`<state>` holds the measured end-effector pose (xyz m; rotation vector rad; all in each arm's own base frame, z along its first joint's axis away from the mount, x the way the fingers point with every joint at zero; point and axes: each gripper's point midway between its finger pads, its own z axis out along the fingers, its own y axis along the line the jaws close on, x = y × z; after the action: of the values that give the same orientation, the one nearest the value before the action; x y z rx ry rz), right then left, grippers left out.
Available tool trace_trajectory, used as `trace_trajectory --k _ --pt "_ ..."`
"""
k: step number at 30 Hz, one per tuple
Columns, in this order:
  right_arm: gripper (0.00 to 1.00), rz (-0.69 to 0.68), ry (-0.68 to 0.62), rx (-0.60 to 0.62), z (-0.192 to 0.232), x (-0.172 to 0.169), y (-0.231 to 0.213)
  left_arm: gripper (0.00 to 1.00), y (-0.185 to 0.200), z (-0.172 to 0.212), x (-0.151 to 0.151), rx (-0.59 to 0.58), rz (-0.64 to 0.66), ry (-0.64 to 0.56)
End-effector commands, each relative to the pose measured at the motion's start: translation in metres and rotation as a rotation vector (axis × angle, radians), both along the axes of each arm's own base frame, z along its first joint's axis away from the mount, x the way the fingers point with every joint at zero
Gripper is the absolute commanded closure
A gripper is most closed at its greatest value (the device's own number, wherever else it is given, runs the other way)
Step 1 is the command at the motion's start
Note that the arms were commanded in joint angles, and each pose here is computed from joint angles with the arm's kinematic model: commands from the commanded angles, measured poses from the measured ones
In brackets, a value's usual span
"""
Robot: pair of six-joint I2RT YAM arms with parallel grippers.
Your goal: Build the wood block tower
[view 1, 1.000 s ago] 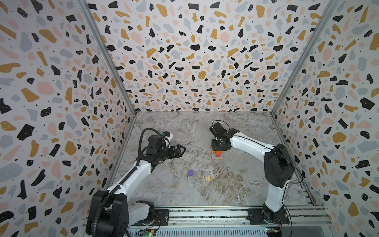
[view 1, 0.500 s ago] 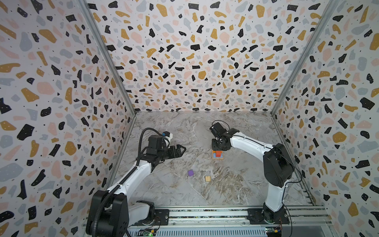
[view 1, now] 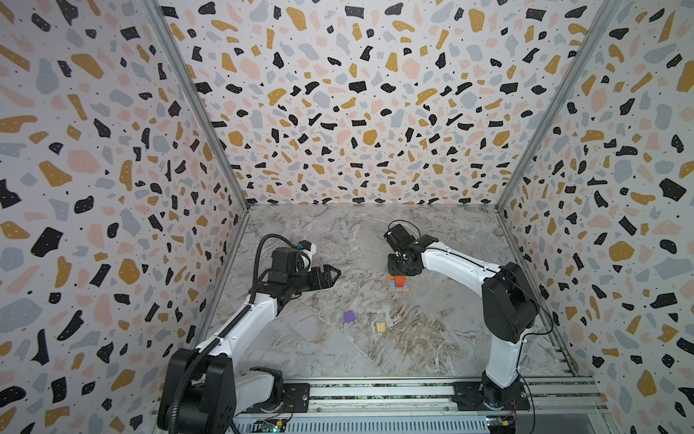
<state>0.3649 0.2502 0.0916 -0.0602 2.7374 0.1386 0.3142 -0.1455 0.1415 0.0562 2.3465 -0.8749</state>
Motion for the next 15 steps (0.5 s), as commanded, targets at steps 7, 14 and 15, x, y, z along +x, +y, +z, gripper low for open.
trace_trajectory --k 7,14,15 --pt "0.58 -0.016 -0.025 -0.002 0.011 0.006 -0.002 0.06 -0.004 0.01 0.004 -0.006 -0.021 -0.047" --pt "0.45 0.001 -0.051 0.012 0.025 0.007 -0.001 0.06 -0.004 0.01 0.004 -0.005 -0.019 -0.048" --pt "0.43 0.004 -0.062 0.018 0.031 0.007 -0.001 0.06 -0.004 0.01 0.004 -0.005 -0.019 -0.048"
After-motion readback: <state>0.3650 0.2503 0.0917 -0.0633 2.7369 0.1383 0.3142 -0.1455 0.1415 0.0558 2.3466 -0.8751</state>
